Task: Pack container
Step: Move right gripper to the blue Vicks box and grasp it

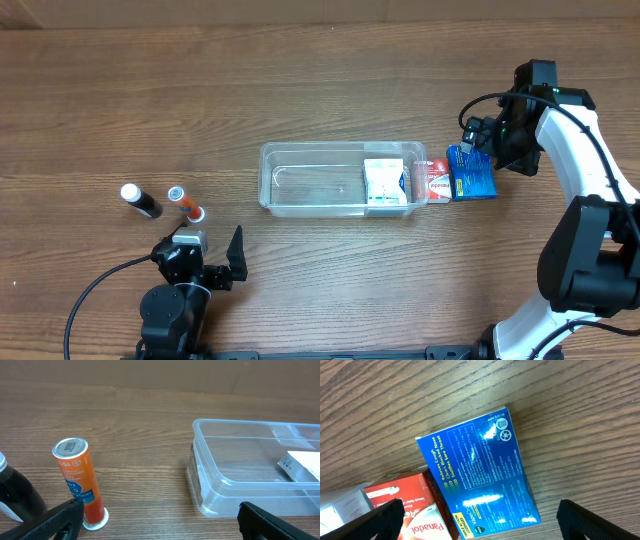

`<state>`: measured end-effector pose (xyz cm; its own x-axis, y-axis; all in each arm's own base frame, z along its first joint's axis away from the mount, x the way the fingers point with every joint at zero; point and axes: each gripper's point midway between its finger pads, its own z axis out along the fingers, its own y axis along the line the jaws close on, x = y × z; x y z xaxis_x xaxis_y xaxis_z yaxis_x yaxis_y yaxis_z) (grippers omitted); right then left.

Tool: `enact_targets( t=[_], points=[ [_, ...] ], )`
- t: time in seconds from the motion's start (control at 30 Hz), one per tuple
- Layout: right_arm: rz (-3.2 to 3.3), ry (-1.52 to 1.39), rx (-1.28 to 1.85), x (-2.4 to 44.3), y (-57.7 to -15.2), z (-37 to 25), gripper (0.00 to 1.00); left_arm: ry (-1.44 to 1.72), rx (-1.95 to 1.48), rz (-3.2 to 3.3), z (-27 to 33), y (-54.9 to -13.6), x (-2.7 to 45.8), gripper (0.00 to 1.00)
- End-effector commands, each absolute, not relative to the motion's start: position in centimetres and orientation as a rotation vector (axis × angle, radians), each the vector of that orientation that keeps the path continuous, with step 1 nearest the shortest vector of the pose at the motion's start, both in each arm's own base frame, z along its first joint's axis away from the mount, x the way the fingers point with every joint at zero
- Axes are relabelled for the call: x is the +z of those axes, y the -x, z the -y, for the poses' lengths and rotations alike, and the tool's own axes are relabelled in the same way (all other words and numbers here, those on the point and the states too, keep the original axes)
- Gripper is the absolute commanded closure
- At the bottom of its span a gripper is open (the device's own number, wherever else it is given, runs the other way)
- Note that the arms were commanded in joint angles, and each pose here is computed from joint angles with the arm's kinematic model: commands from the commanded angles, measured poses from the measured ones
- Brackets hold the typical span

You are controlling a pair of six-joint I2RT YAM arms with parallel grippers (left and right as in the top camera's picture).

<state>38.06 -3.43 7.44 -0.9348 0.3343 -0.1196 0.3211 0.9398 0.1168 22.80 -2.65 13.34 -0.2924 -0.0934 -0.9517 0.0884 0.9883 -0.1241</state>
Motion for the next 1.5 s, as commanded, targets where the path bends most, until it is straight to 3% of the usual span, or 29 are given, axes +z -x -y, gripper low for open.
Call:
enact_targets(
  t=[0.0, 0.3, 0.43, 0.77, 1.03, 1.2, 1.47],
  points=[
    [-2.925, -0.506, 0.128, 8.4, -38.6, 3.7, 0.00, -0.012, -0.172, -1.849, 2.7, -22.8, 13.4, 0.00],
    [-2.927, -0.504, 0.127, 8.5, -38.5, 3.7, 0.00, -0.012, -0.172, -1.849, 2.7, -22.8, 13.4, 0.00],
    [-2.934, -0.344, 0.144, 8.4, -38.8, 3.2, 0.00, -0.012, -0.172, -1.849, 2.7, -22.8, 13.4, 0.00],
    [-2.954, -0.299, 0.100, 1.5, -36.5, 2.5, 0.00, -0.012, -0.172, -1.849, 2.7, -22.8, 13.4, 0.00],
    [-2.911, -0.596, -0.168, -0.1, -34.9, 5.7, 0.00, -0.012, -0.172, -1.849, 2.7, -22.8, 13.4, 0.00],
    [-2.874, -0.799, -0.174, -0.1, -34.3, 6.6, 0.00, -0.012, -0.172, -1.849, 2.7, -22.8, 13.4, 0.00],
    [-2.891, -0.808, -0.178, -0.2, -33.8, 6.7, 0.00, -0.012, -0.172, -1.849, 2.7, -22.8, 13.4, 0.00]
  ],
)
